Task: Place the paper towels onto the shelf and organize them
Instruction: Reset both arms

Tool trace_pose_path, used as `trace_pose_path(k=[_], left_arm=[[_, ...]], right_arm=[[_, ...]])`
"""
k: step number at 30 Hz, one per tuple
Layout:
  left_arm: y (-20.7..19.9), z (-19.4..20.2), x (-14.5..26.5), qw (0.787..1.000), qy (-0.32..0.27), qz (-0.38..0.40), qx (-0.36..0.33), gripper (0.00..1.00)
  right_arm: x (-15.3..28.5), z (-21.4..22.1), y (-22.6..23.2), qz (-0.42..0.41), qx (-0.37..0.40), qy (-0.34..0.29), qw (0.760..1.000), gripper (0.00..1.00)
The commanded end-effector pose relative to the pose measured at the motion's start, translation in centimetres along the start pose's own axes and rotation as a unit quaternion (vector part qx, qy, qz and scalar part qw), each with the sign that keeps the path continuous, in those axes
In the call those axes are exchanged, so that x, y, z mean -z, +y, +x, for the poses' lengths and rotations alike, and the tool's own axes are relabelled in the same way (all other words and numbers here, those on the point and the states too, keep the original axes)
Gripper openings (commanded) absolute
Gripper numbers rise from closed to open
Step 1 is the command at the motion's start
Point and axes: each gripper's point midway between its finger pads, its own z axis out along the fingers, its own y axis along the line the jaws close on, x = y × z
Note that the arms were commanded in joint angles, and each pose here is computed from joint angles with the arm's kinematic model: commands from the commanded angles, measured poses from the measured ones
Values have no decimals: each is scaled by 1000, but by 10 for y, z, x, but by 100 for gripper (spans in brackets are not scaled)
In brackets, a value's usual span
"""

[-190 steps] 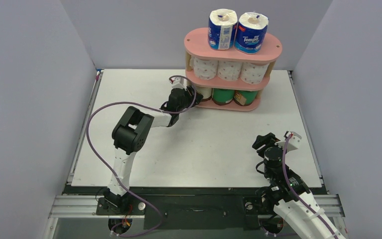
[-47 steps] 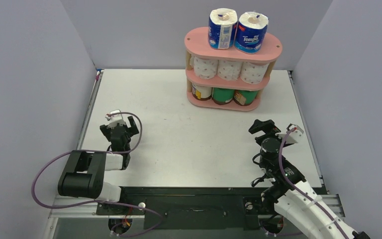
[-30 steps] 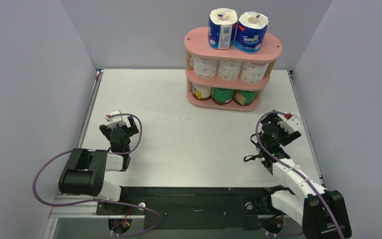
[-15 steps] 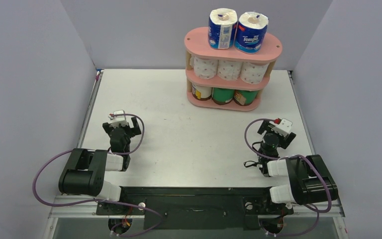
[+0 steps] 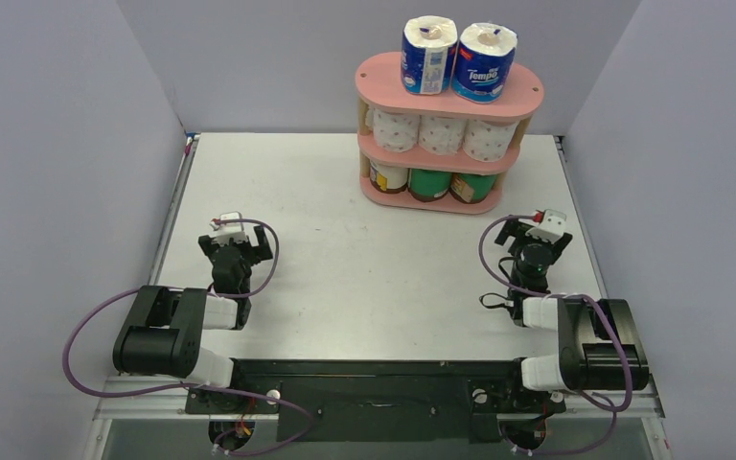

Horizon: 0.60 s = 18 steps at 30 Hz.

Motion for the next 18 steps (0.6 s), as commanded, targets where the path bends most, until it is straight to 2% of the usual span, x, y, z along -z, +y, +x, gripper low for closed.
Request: trace_pose_path(k=[1,18], left_arm=[[-4,-23,-8,999,-35,7,8,97],[-4,-23,-8,999,-35,7,8,97]], right_arm=[[-7,-11,5,-28,-23,-10,999,88],[-8,-10,9,-27,-8,-4,1000,88]])
